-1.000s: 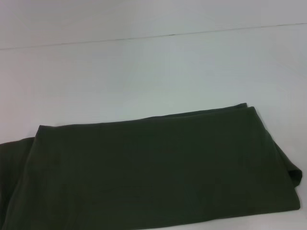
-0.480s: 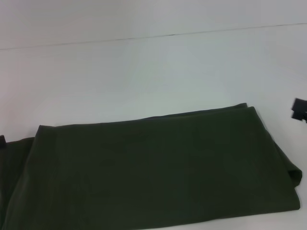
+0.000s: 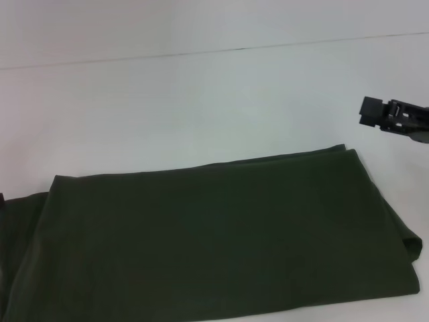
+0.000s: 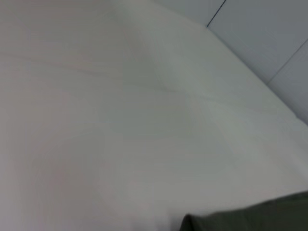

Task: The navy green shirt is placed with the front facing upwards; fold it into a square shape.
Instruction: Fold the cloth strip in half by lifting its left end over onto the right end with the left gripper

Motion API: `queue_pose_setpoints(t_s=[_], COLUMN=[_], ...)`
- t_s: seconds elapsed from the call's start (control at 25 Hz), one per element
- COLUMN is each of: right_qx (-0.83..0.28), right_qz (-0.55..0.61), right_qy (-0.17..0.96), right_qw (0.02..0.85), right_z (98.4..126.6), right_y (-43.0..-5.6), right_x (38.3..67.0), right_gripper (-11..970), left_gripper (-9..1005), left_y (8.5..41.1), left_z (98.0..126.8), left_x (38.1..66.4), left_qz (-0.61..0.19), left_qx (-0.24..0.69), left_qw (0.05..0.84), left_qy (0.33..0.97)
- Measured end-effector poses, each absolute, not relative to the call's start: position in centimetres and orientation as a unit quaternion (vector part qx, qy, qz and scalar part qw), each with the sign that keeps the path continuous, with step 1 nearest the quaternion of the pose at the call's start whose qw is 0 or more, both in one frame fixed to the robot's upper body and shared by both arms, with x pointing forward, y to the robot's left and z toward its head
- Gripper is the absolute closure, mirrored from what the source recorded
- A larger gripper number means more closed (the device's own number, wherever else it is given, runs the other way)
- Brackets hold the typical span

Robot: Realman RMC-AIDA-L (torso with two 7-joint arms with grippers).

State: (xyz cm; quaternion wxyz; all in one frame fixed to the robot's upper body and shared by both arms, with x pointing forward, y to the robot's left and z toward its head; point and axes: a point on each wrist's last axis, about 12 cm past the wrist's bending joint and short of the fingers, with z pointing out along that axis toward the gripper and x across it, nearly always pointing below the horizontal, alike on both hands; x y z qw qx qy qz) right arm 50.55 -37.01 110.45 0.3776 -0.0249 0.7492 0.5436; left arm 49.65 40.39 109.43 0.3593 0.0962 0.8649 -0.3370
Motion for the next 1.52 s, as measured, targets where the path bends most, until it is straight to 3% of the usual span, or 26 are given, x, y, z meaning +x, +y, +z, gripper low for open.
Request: queue_pose_setpoints(t_s=[1.52], right_qx=[-0.056], right_qz=[0.540], right_qy=[0.758], right_qw=[0.362], right_z=[110.3], right_y=[-35.9], right_x=[51.0], right_gripper=[22], left_gripper=[142], left_y=[38.9], left_z=[107.3], left_x=[51.7], left_qz=[-0.287], left_qx=[0.093], left_qw=[0.267], left_qy=[0.915])
